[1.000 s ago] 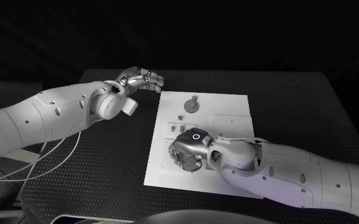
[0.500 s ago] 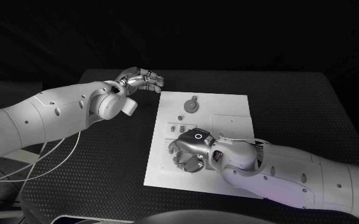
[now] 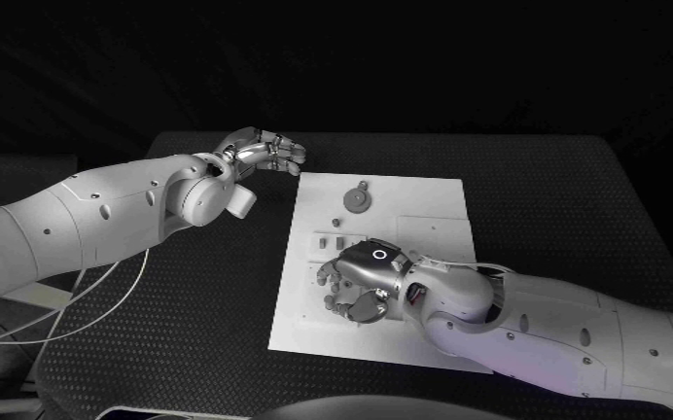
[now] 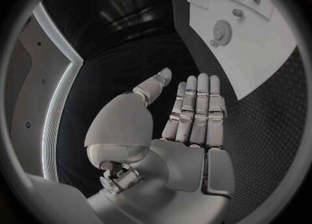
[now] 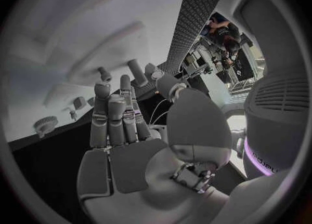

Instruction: Assemble the parts on the task board

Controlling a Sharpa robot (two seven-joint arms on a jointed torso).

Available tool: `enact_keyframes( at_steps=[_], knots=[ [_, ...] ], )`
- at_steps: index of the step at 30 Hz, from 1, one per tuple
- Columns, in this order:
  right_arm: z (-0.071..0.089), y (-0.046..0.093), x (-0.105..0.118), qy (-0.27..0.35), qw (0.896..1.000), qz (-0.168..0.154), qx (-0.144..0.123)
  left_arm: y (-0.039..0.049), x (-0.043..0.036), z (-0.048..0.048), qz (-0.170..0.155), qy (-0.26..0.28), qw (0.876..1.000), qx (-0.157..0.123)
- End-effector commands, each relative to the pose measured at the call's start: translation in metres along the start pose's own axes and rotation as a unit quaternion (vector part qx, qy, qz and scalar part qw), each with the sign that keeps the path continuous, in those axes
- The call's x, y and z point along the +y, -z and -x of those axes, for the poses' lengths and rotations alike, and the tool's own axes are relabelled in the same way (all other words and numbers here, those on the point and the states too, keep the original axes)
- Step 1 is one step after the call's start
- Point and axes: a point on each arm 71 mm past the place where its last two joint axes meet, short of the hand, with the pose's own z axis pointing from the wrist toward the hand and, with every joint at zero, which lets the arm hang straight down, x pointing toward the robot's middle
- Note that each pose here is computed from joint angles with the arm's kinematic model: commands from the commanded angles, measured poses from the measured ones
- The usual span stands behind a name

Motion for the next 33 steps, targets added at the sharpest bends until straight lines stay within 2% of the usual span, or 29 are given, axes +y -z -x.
enact_keyframes(
  at_steps=[1, 8, 9, 11, 13, 15, 17, 19, 21, 27, 31, 33],
  knots=[
    [0.022, 0.003, -0.005, -0.03, 0.998, 0.002, -0.054, -0.0003, -0.001, -0.0004, -0.003, 0.004, 1.0, 0.005],
    [0.067, 0.017, -0.043, -0.103, 0.991, -0.057, -0.062, -0.0005, -0.0005, 0.0027, -0.003, 0.002, 1.0, -0.002],
    [0.072, 0.02, -0.05, -0.125, 0.988, -0.068, -0.057, -0.0006, -0.0005, 0.0025, -0.003, 0.002, 1.0, -0.002],
    [0.079, 0.027, -0.062, -0.165, 0.982, -0.088, -0.028, -0.0009, -0.0004, 0.0026, -0.003, 0.002, 1.0, -0.003],
    [0.089, 0.036, -0.077, -0.198, 0.973, -0.117, -0.02, -0.0021, -0.0004, 0.0021, -0.003, 0.002, 1.0, -0.002],
    [0.089, 0.046, -0.091, -0.216, 0.964, -0.153, 0.022, -0.0034, -0.0003, 0.0016, -0.003, 0.002, 1.0, -0.002],
    [0.09, 0.057, -0.105, -0.243, 0.95, -0.187, 0.055, -0.0043, -0.0005, 0.0009, -0.003, 0.001, 1.0, -0.002],
    [0.085, 0.067, -0.115, -0.271, 0.935, -0.207, 0.1, -0.0057, -0.0004, -0.0002, -0.004, 0.002, 1.0, 0.0],
    [0.08, 0.076, -0.12, -0.282, 0.926, -0.219, 0.119, -0.0062, -0.0003, -0.0003, -0.004, 0.001, 1.0, 0.0],
    [0.075, 0.1, -0.127, -0.267, 0.924, -0.244, 0.128, -0.0064, 0.002, -0.0012, -0.003, 0.002, 1.0, 0.001],
    [0.069, 0.119, -0.126, -0.269, 0.917, -0.265, 0.13, -0.007, 0.0024, -0.002, -0.002, 0.002, 1.0, 0.001],
    [0.063, 0.128, -0.124, -0.277, 0.908, -0.28, 0.142, -0.0072, 0.0028, -0.0023, -0.002, 0.002, 1.0, 0.001]
  ],
)
